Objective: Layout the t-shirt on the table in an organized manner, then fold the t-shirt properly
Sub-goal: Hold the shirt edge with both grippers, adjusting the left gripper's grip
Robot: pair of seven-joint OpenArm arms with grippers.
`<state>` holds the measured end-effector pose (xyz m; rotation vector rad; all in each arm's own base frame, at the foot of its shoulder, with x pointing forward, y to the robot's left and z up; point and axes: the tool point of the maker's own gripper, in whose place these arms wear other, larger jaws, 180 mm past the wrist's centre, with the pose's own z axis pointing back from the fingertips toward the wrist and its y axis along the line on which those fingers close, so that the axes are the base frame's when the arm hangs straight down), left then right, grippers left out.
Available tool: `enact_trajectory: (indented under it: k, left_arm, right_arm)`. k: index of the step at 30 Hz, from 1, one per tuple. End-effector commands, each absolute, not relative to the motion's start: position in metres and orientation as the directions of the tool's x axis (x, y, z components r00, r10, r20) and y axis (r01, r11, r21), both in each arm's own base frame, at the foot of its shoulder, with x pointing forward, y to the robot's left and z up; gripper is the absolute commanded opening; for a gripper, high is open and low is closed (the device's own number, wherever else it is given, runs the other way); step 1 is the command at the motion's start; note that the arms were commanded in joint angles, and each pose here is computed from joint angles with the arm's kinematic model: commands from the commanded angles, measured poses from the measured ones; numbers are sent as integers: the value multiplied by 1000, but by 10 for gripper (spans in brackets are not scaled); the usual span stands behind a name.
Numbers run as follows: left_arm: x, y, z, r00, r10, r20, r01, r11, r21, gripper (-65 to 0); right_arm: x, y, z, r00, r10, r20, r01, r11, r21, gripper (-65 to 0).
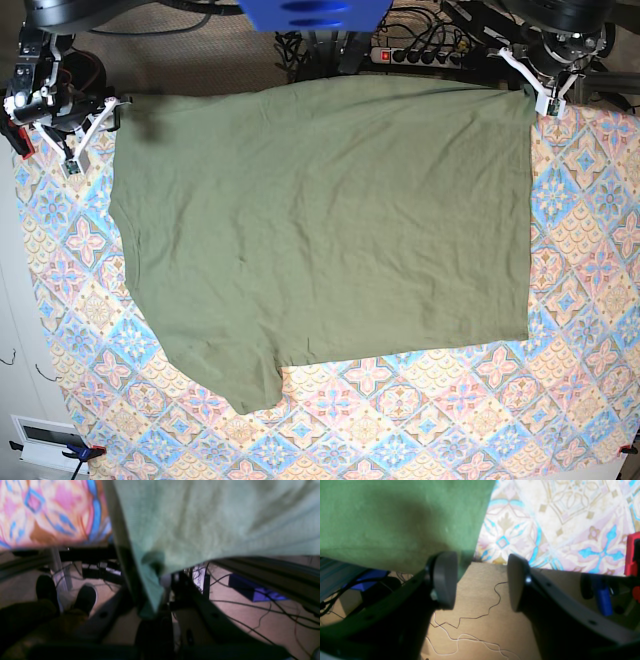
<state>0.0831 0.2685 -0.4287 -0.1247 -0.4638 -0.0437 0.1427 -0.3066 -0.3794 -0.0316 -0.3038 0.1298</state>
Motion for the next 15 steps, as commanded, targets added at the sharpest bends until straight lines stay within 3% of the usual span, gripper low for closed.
enact_trajectory:
  k: [1,10,15]
  left_arm:
    - [88,272,-422,883,-24,469,79,992,-99,-650]
    - [88,271,-423,883,-22,470,79,991,-103,-650]
    - [88,271,-423,882,-21,470,79,992,-102,-650]
  right_arm:
    - [149,-312,-370,936,148,318,-131,989,-76,-344]
    - [166,-311,-365,922,150,357,-130,988,-78,-338]
    - [165,-317,-373,934,119,337,-103,993,-65,-281]
